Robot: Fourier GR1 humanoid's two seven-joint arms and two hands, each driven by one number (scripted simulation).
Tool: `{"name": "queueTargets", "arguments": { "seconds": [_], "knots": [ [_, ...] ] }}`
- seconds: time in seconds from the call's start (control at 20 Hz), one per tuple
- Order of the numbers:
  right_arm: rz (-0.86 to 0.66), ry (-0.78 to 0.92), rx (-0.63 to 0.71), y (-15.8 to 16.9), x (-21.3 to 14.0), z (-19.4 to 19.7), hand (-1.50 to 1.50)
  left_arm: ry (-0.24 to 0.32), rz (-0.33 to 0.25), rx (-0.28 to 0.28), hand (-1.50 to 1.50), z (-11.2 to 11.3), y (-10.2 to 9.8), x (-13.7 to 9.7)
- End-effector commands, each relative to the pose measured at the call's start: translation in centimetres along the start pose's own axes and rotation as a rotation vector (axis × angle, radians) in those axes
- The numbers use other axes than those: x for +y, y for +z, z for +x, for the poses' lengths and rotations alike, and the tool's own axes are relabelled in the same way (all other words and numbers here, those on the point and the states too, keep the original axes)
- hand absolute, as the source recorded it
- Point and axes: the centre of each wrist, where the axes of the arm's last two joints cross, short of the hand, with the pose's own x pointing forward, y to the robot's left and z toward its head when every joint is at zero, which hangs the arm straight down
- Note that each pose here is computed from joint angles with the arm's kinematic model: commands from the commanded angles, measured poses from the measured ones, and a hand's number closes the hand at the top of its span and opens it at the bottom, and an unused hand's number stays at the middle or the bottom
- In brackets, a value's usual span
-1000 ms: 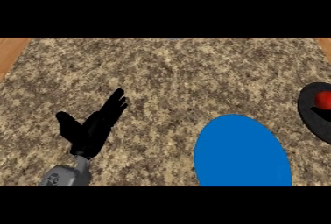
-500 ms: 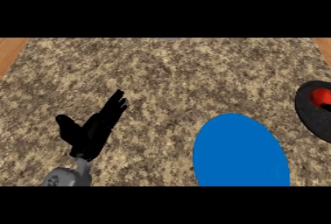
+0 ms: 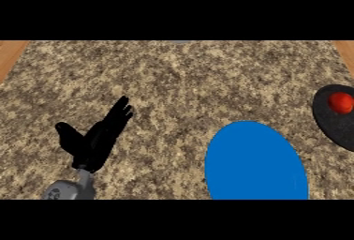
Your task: Pick the tomato from the plate and place it in the pan
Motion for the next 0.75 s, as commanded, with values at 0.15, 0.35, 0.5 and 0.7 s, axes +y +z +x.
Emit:
{"name": "queueTargets", "arguments": {
  "seconds": [0.15,0.35,0.5,0.7],
  "knots": [
    [0.087,-0.068,-0.023,3.1,-3.8,-0.3,-1.5,0.005,0.007,0.005,0.0,0.4,0.1,-0.5],
    [0.116,-0.071,-0.037,3.8,-5.1,0.0,-1.5,-0.009,0.014,0.017,0.0,0.0,-0.1,1.3],
    [0.126,-0.048,-0.026,4.6,-5.3,-0.4,-1.5,-0.002,0.007,0.014,0.0,-0.4,1.0,0.4],
    [0.165,-0.05,-0.032,5.5,-5.4,-0.9,-1.5,-0.007,0.012,0.008,0.0,0.6,0.8,1.2]
  ]
}}
